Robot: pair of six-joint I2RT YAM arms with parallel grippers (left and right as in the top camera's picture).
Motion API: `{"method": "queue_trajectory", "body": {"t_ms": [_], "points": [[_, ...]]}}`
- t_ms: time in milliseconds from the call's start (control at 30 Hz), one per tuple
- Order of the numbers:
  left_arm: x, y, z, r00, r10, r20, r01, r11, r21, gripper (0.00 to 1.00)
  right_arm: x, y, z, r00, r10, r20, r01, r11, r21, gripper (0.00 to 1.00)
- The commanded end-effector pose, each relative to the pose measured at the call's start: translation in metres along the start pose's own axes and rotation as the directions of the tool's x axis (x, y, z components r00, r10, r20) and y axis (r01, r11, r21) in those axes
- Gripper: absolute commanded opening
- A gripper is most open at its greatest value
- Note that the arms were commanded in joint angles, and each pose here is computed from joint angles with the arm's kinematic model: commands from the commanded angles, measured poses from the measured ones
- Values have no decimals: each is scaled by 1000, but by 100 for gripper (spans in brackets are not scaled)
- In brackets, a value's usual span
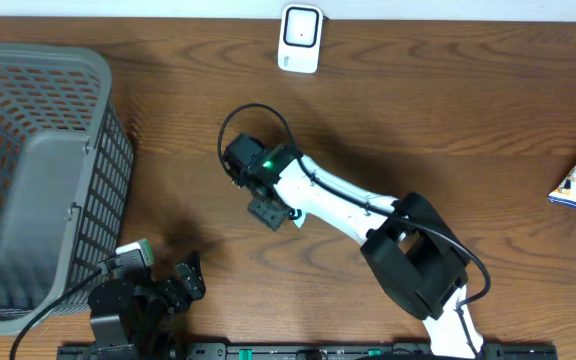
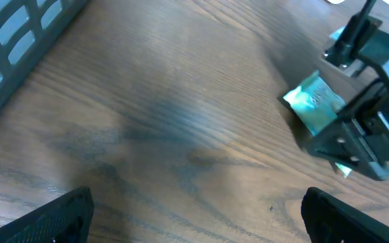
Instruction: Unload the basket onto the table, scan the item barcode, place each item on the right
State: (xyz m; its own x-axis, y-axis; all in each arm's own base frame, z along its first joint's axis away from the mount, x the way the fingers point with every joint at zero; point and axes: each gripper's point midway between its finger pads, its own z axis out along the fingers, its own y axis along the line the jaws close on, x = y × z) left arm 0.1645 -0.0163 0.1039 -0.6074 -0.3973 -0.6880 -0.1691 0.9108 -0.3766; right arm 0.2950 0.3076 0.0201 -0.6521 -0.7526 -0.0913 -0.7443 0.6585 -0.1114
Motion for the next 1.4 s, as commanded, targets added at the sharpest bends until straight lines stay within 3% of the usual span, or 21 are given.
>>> {"method": "queue_trajectory", "body": {"t_ms": [0, 100, 167, 400, 733, 933, 1067, 1133, 1233, 1367], "points": [[0, -2, 0, 1000, 11, 0, -11, 1000, 9, 98, -29, -24, -39, 986, 117, 117, -124, 991, 57, 49], [0, -2, 0, 1000, 11, 0, -11, 1000, 9, 98, -43, -28, -55, 976, 127, 179, -138, 989, 50, 14], [0, -2, 0, 1000, 11, 0, -11, 1000, 9, 98, -48, -26, -57, 971, 129, 199, -139, 990, 36, 1], [0, -2, 0, 1000, 11, 0, -11, 1000, 9, 98, -43, -15, -32, 975, 138, 174, -133, 990, -36, 1], [0, -2, 0, 1000, 11, 0, -11, 1000, 9, 98, -9, 4, 30, 980, 197, -7, -197, 977, -87, 1], [0, -2, 0, 1000, 11, 0, -11, 1000, 9, 98, -39, 1, 5, 990, 110, 86, -102, 990, -97, 1], [0, -2, 0, 1000, 11, 0, -11, 1000, 9, 98, -63, -14, -52, 981, 130, 145, -117, 989, -93, 1], [0, -2, 0, 1000, 11, 0, -11, 1000, 9, 98, -68, -24, -85, 975, 138, 174, -124, 988, -91, 13], [0, -2, 0, 1000, 11, 0, -11, 1000, 9, 98, -62, -41, -111, 979, 83, 185, -77, 996, -38, 62], [0, -2, 0, 1000, 11, 0, -11, 1000, 9, 98, -37, -54, -103, 994, 69, 86, -73, 996, 46, 74]]}}
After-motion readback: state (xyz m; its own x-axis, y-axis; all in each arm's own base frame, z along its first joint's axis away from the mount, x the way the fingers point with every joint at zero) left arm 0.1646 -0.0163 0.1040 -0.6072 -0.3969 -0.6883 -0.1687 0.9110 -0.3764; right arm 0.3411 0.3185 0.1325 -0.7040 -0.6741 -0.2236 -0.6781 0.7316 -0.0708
